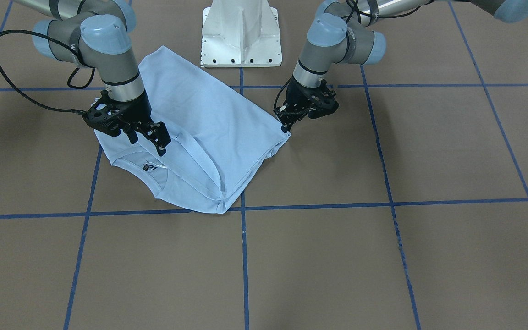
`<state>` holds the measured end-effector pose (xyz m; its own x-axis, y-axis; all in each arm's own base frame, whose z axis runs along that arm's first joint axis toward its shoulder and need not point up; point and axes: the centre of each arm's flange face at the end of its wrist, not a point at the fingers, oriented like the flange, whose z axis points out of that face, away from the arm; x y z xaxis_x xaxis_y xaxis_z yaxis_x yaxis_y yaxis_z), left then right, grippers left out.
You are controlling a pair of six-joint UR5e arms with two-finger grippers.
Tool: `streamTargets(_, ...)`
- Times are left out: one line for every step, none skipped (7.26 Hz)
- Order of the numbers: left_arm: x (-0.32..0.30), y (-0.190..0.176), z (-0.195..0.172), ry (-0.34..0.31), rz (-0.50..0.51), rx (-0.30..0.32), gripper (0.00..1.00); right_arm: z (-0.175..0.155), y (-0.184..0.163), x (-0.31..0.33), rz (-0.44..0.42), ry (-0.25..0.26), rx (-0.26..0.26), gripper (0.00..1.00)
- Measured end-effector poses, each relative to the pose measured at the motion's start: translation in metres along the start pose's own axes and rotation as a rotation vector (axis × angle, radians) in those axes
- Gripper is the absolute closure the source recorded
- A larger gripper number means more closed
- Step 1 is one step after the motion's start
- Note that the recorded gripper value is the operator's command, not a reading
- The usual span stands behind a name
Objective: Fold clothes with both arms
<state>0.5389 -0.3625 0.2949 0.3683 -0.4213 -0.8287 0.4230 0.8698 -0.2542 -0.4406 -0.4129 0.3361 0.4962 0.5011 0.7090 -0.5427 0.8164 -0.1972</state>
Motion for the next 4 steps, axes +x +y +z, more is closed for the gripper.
streamTargets(0.002, -0.024, -0.003, 0.002, 0.045, 0.033, 1.0, 0.001, 0.001, 0.0, 0.001, 0.001, 0.0, 0.0)
streamTargets(0.007, -0.065, -0.004, -0.002, 0.089, 0.087, 1.0, 0.001, 0.003, -0.003, 0.002, -0.004, -0.001, 0.0)
streamTargets(0.019, -0.106, -0.005, -0.005, 0.114, 0.141, 1.0, -0.003, 0.006, -0.012, 0.001, -0.021, -0.003, 0.0)
streamTargets(0.041, -0.147, -0.004, 0.01, 0.123, 0.19, 1.0, -0.01, 0.009, -0.025, -0.002, -0.044, -0.007, 0.0)
